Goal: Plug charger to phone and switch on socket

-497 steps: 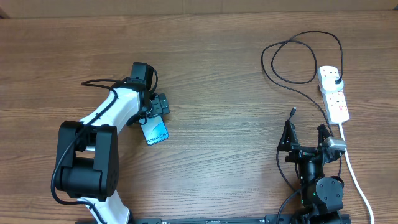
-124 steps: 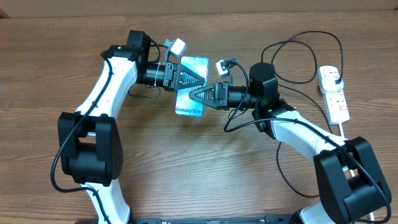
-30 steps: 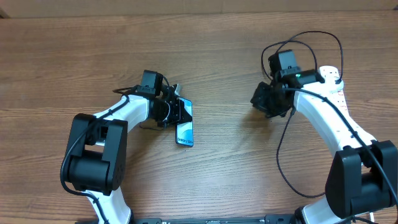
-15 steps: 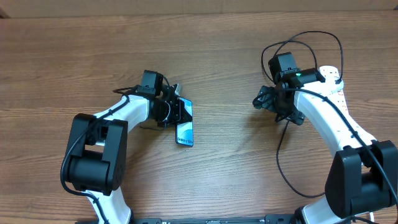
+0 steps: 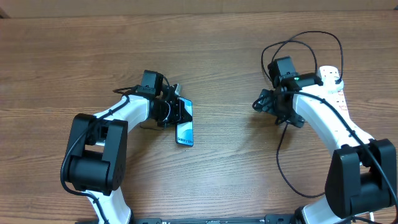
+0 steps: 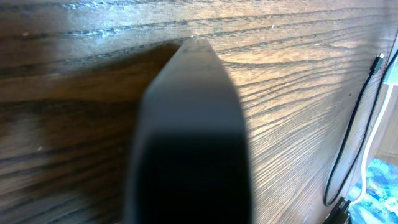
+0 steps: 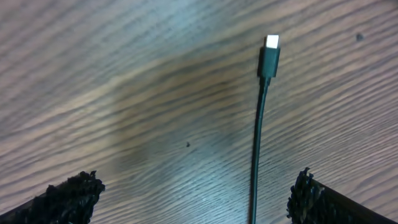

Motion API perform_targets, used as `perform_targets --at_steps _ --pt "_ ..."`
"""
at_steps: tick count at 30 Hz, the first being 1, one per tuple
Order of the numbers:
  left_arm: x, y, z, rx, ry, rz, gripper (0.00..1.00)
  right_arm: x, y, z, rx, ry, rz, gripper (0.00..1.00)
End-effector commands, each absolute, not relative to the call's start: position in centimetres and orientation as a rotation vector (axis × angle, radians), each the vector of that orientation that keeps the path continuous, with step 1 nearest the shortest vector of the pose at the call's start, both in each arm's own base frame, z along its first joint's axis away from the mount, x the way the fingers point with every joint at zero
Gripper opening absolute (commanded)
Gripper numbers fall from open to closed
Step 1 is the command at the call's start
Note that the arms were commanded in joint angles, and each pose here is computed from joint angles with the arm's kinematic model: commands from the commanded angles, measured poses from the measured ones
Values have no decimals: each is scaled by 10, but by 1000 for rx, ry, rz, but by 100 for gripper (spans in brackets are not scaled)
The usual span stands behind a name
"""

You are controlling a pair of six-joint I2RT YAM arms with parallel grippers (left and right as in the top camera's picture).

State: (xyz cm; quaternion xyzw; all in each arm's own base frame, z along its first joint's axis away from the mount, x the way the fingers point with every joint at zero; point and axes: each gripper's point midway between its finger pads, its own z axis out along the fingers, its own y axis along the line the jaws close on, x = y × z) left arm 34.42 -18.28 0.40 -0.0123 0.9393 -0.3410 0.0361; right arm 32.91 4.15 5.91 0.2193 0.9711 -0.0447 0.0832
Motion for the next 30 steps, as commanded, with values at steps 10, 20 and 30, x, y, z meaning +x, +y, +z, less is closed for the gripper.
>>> perform_targets --at_steps 10,20,30 --pt "343 -178 -1 -2 2887 -968 4 323 35 33 659 2882 -158 100" --pt "344 -178 -1 -1 2887 -968 4 322 32 22 658 2860 -173 100" --pt "344 -178 -1 -1 2887 -968 4 321 24 22 658 2840 -235 100"
